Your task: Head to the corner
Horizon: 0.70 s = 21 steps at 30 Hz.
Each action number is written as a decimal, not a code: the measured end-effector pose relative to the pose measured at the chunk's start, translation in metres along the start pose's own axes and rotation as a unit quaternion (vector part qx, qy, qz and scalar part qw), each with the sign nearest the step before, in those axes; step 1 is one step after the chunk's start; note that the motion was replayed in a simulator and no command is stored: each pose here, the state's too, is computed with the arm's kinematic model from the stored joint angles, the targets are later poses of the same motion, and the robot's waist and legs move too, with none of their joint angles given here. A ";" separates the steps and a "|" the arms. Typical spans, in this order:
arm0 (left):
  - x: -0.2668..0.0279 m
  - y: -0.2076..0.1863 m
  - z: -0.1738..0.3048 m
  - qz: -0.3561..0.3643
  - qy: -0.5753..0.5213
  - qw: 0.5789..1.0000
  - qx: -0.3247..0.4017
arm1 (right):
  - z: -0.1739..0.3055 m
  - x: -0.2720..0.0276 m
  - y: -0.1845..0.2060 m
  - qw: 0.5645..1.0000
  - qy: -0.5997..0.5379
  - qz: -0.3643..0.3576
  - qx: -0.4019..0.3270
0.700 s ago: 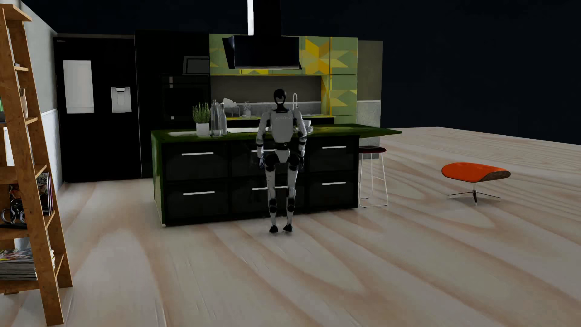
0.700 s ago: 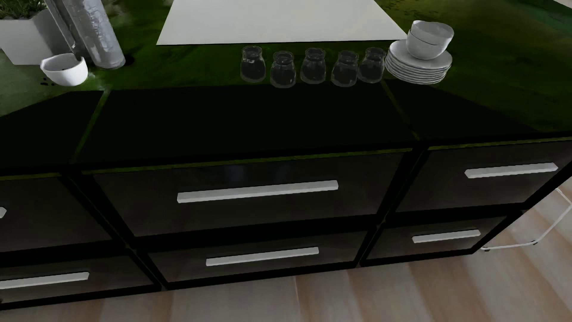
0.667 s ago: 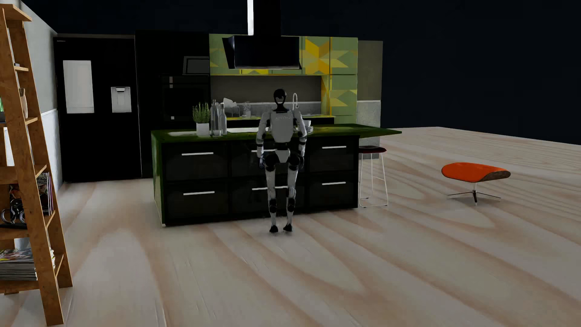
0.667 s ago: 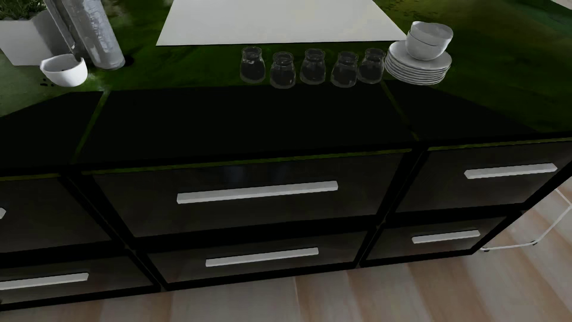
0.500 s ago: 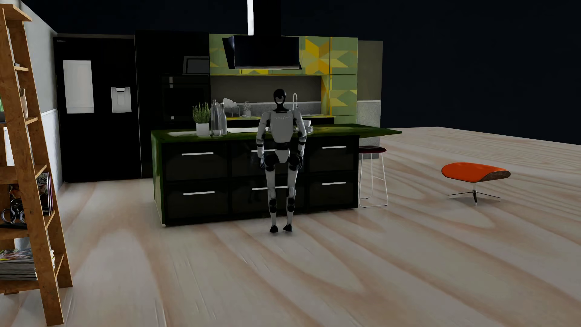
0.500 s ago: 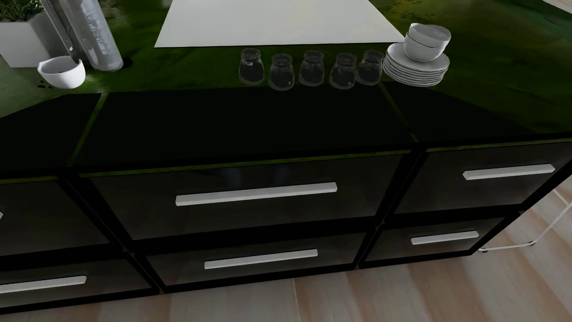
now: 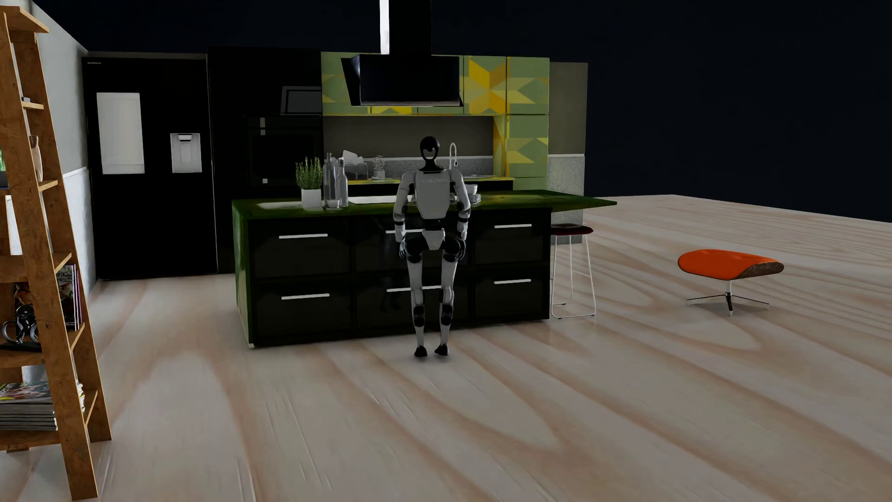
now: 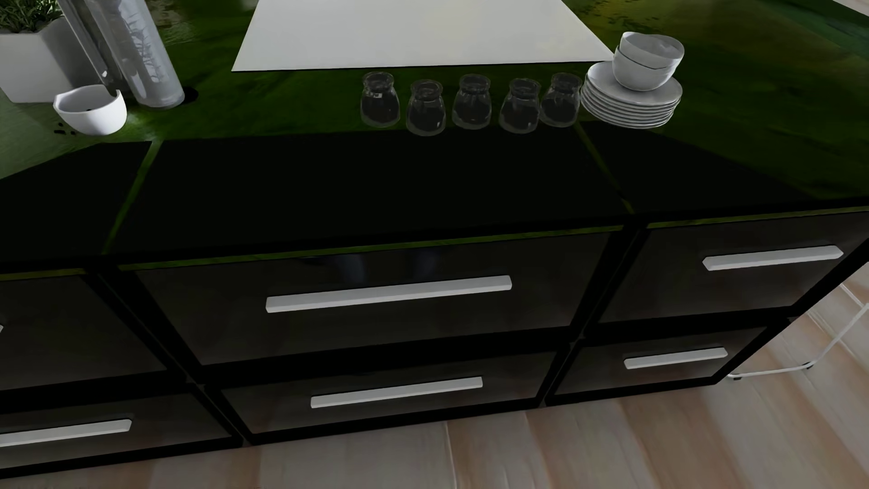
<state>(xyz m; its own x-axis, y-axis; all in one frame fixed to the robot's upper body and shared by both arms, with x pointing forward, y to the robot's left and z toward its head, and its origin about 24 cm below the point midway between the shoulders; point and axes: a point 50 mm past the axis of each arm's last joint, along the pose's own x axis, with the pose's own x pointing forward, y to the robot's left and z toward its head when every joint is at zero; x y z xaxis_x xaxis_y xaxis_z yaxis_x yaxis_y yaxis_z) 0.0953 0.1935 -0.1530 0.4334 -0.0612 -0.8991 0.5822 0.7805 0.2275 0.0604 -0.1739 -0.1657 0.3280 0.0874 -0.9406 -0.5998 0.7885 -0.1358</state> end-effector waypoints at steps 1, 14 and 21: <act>0.000 -0.001 -0.001 -0.001 0.001 1.000 -0.001 | -0.002 0.000 0.000 1.000 0.003 -0.001 0.005; 0.000 -0.004 0.000 -0.003 -0.001 1.000 -0.010 | -0.004 0.000 -0.004 1.000 0.009 -0.007 0.011; 0.001 -0.008 0.001 -0.011 0.001 1.000 0.004 | -0.005 0.001 -0.009 1.000 0.015 -0.011 -0.003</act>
<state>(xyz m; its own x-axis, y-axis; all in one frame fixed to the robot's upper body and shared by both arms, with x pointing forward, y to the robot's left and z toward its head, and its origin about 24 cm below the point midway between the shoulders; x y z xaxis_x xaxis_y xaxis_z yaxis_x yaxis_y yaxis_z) 0.0916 0.1866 -0.1553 0.4189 -0.0779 -0.9047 0.5967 0.7746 0.2096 0.0627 -0.1842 -0.1665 0.3192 0.0523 -0.9462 -0.5970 0.7866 -0.1580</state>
